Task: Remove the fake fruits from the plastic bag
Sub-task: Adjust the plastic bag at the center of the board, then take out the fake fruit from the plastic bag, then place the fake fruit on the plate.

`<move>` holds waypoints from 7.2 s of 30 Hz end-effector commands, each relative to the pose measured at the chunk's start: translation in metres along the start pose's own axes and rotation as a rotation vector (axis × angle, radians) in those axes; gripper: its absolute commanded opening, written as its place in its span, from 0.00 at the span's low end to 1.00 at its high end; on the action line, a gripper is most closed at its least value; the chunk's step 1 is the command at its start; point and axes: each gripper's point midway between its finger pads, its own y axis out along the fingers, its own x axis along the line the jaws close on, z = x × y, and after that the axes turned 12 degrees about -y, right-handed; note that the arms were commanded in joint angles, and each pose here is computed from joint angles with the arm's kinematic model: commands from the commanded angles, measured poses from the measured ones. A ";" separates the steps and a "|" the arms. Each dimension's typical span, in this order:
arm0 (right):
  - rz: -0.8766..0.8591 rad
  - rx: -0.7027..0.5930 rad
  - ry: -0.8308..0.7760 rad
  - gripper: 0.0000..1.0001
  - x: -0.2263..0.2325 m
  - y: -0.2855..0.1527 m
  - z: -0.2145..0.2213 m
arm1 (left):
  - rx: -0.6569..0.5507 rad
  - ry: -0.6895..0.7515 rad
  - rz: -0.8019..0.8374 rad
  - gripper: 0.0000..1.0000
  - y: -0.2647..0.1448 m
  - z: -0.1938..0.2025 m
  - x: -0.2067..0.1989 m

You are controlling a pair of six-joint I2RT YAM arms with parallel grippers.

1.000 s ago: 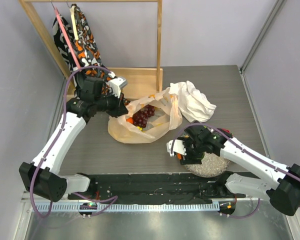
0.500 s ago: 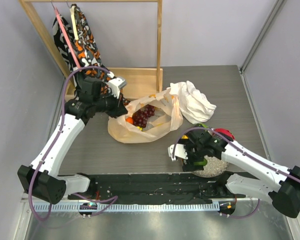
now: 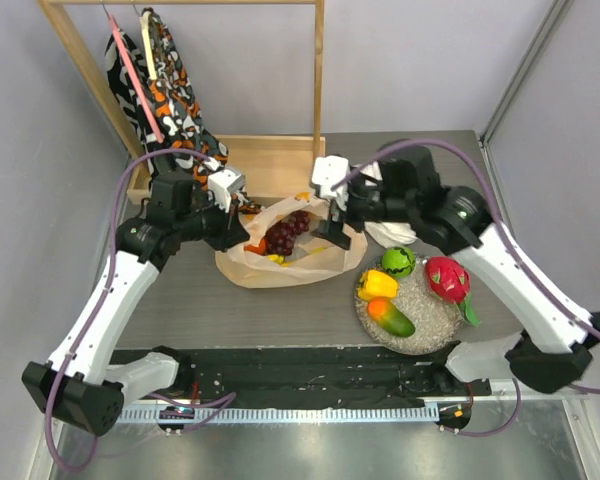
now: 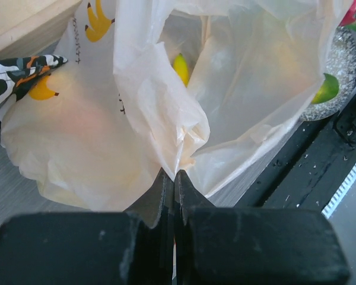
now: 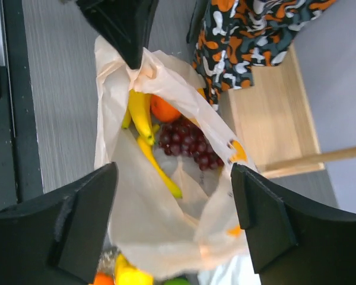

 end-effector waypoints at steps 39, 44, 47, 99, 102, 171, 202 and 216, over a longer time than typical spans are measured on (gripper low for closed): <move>-0.334 0.177 -0.046 0.78 0.109 0.209 0.088 | 0.136 0.143 -0.437 0.00 -0.094 0.104 0.068; -0.349 0.155 0.008 0.72 0.109 0.230 0.083 | 0.104 0.139 -0.467 0.00 -0.088 0.093 0.076; -0.336 0.143 0.062 0.71 0.104 0.233 0.074 | 0.085 0.143 -0.463 0.00 -0.087 0.086 0.076; -0.385 0.215 0.027 0.28 0.126 0.274 0.093 | -0.066 0.130 -0.387 0.00 -0.080 0.057 0.059; -0.343 0.124 0.012 0.22 0.097 0.257 0.046 | -0.062 0.126 -0.399 0.00 -0.079 0.059 0.062; 0.397 -0.227 0.218 0.01 -0.179 -0.091 -0.015 | -0.328 0.061 -0.667 0.00 -0.106 -0.086 0.115; -0.574 0.555 -0.304 0.01 0.190 -0.156 0.271 | -0.330 0.009 -0.581 0.00 -0.084 -0.067 0.117; -0.576 0.466 -0.405 0.01 0.223 -0.145 0.275 | -0.301 -0.019 -0.544 0.00 -0.071 -0.060 0.119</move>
